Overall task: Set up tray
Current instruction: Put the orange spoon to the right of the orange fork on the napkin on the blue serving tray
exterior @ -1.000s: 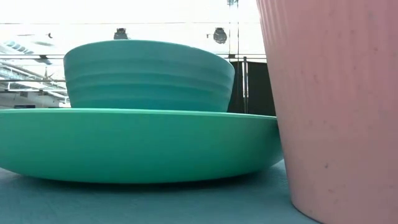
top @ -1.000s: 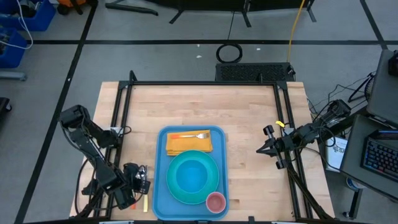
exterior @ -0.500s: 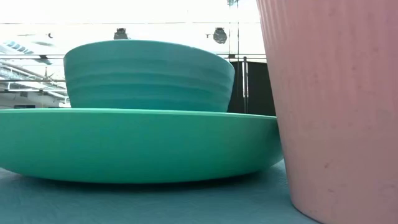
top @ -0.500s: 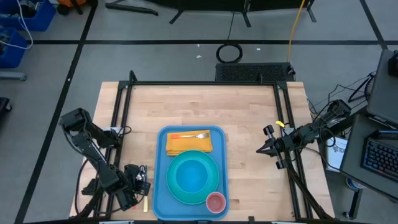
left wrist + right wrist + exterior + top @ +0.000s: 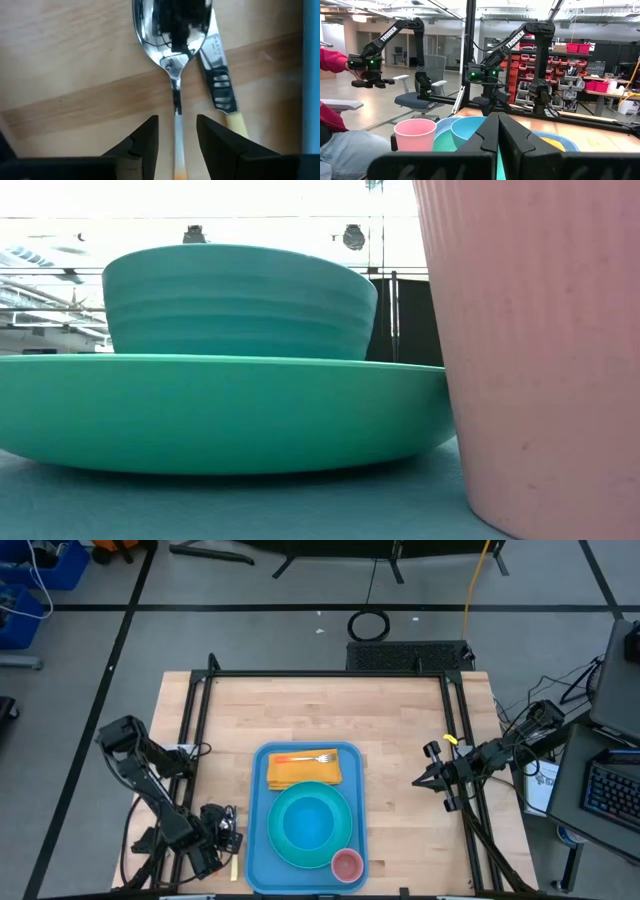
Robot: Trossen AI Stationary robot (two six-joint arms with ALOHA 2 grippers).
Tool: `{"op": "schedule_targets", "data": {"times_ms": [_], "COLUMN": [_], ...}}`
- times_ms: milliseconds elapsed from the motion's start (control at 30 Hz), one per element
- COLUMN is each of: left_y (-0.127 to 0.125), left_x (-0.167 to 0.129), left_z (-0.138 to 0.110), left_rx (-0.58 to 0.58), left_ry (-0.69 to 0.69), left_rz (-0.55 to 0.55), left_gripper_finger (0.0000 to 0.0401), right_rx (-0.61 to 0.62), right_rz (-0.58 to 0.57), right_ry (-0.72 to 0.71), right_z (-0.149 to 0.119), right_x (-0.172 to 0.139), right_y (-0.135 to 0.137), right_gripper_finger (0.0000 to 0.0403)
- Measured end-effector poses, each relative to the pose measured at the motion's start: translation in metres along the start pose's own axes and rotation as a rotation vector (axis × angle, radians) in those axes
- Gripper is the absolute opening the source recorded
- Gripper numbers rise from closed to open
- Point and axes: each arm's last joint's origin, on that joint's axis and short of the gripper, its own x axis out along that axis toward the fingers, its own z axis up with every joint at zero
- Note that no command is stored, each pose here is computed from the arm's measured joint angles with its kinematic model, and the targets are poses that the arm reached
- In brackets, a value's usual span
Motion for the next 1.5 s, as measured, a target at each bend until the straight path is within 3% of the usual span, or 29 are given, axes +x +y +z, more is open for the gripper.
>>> {"op": "schedule_targets", "data": {"times_ms": [467, 767, 1233, 1500], "left_y": [-0.003, -0.001, -0.003, -0.012], "left_x": [0.011, 0.012, 0.010, -0.009], "left_z": [-0.003, -0.003, -0.003, -0.003], "left_rx": [0.017, 0.056, 0.077, 0.119], "left_ry": [-0.006, -0.008, -0.028, -0.162], "left_rz": [0.025, 0.040, 0.032, 0.008], "left_gripper_finger": [0.0130, 0.0014, 0.0010, 0.0009], "right_rx": [0.000, 0.000, 0.000, 0.000], "right_rz": [0.000, 0.000, 0.000, 0.000], "right_ry": [0.000, 0.000, 0.001, 0.000], "right_z": [0.000, 0.000, 0.000, 0.000], "right_x": [0.000, 0.000, 0.000, 0.000], "right_y": [0.000, 0.000, 0.000, 0.000], "right_gripper_finger": [0.0000, 0.0000, 0.0000, 0.0000]}}
